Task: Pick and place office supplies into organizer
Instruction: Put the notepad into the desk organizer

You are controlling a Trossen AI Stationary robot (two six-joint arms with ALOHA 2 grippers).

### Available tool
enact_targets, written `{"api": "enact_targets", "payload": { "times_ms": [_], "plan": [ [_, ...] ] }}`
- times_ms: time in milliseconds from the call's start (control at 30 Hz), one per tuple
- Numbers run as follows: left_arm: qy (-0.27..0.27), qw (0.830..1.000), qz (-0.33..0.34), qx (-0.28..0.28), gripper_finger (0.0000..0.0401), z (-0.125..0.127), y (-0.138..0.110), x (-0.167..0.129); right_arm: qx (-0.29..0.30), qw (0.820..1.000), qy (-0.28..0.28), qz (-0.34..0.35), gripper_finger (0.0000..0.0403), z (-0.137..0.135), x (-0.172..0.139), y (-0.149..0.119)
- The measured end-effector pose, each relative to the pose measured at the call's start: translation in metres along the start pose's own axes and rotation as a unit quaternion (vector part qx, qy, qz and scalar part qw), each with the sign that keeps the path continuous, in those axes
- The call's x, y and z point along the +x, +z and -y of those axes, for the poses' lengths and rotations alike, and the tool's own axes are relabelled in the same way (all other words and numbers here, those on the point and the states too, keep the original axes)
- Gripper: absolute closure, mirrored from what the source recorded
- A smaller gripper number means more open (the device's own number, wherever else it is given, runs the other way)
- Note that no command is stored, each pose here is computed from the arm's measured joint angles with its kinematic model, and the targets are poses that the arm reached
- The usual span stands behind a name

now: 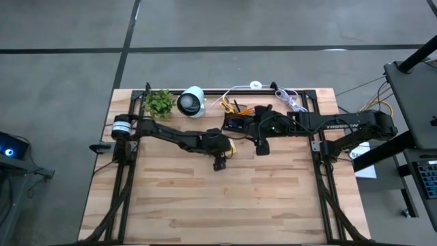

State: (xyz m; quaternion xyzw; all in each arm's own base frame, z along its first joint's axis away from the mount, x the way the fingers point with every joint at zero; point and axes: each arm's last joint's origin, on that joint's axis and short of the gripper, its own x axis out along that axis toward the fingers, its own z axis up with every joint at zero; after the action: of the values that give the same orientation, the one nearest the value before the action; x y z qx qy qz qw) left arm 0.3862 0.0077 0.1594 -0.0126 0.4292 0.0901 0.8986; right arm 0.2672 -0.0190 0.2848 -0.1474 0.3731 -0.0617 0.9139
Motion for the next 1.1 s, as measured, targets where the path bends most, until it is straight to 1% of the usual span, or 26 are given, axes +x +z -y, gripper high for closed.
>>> {"api": "enact_targets", "payload": {
  "times_ms": [133,233,433,600,667,767,867,967,1100],
  "plan": [
    [0.024,1.000,-0.004,-0.013,0.0148,-0.002,-0.002,0.004,0.002,1.000,-0.001,0.000,0.0172,0.001,0.000,0.000],
    [0.037,0.999,0.007,-0.016,0.0148,-0.005,0.001,0.002,0.003,1.000,-0.001,0.000,0.0172,0.001,0.000,0.000],
    [0.039,0.999,0.005,-0.003,0.0148,-0.006,0.000,0.003,0.003,1.000,-0.001,0.000,0.0172,0.001,0.000,0.000],
    [0.040,0.999,-0.009,-0.001,0.0150,-0.005,-0.006,0.012,0.004,1.000,-0.001,0.001,0.0172,0.001,0.000,0.000],
    [0.040,0.999,-0.013,-0.002,0.0158,-0.005,-0.008,0.016,0.004,1.000,-0.001,0.001,0.0172,0.001,0.000,0.000],
    [0.039,0.999,-0.009,-0.004,0.0186,-0.004,-0.007,0.019,0.004,1.000,-0.002,0.003,0.0172,0.001,-0.001,0.001],
    [0.037,0.999,-0.008,-0.004,0.0229,-0.004,-0.007,0.019,0.004,1.000,-0.002,0.004,0.0172,0.001,-0.001,0.001],
    [0.025,1.000,-0.011,-0.006,0.0282,-0.005,-0.007,0.019,0.010,1.000,-0.001,0.005,0.0172,0.001,-0.001,0.001],
    [-0.006,1.000,-0.016,-0.010,0.0369,-0.007,-0.008,0.021,0.027,1.000,-0.001,0.005,0.0172,0.001,-0.002,0.001]
  ]
}}
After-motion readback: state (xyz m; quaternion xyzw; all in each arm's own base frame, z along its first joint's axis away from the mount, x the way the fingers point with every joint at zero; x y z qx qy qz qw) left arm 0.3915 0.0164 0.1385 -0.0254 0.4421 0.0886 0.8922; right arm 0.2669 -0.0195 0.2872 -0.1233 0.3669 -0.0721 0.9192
